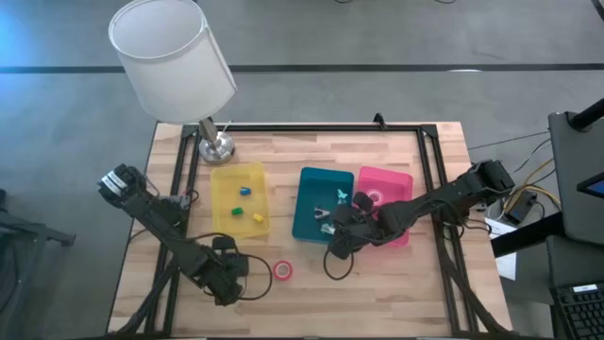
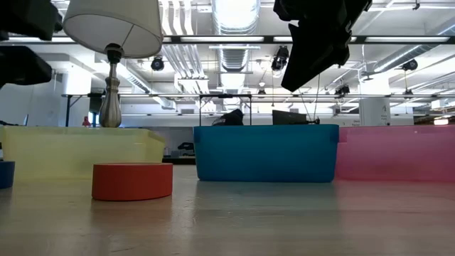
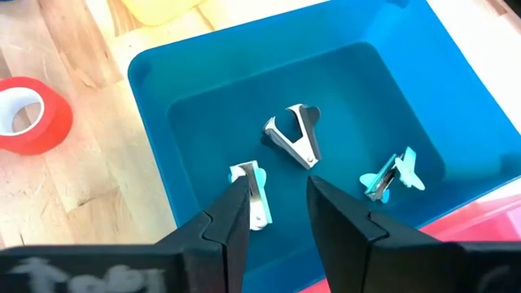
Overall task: Pick and place Stapler, Stapler remover, tape
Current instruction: Put the blue tape into the pink bin
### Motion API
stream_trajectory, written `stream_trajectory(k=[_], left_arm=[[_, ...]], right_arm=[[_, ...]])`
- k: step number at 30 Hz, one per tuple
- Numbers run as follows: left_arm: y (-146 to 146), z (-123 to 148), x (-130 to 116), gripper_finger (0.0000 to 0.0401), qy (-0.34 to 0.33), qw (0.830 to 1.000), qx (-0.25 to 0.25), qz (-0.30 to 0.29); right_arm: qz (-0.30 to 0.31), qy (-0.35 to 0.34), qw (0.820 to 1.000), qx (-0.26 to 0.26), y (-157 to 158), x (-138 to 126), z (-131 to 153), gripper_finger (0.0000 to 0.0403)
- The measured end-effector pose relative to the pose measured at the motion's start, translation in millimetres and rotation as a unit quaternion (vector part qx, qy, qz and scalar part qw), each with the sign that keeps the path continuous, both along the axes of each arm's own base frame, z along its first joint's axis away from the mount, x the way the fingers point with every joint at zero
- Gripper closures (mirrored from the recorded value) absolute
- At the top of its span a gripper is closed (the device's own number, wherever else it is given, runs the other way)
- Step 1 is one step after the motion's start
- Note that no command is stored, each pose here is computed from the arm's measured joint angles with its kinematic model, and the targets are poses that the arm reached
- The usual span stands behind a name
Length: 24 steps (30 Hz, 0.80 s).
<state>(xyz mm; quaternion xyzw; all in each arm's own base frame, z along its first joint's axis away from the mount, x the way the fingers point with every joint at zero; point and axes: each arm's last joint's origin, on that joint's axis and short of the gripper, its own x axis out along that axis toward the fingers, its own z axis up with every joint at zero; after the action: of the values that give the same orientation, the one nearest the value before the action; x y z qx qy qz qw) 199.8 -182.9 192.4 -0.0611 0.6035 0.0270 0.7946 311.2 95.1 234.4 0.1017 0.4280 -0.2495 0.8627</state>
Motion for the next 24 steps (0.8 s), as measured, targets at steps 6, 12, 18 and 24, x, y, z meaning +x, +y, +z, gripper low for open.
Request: stream_trajectory(k=[6,12,18,24], left_arm=[[8.2,-7.7,-8.2,0.0261,0.037,0.998,0.026,0.038],[8.1,-14.3,-7.3,0.0261,0.025,0.999,0.011,0.045],[10.1,-21.1,-7.5,0.0261,0.02,0.999,0.007,0.045],[18.8,-35.9,-13.2,0.0261,0.033,0.996,0.011,0.082]], right_arm=[[0.0,-0.002,1.0,0.001,0.1,0.3,0.2,0.0283],[0.0,-0.004,1.0,0.002,0.2,0.6,0.3,0.0274],[-0.001,-0.005,1.0,0.002,0.2,0.7,0.5,0.0268],[-0.001,-0.005,1.0,0.002,0.2,0.6,0.4,0.0274]])
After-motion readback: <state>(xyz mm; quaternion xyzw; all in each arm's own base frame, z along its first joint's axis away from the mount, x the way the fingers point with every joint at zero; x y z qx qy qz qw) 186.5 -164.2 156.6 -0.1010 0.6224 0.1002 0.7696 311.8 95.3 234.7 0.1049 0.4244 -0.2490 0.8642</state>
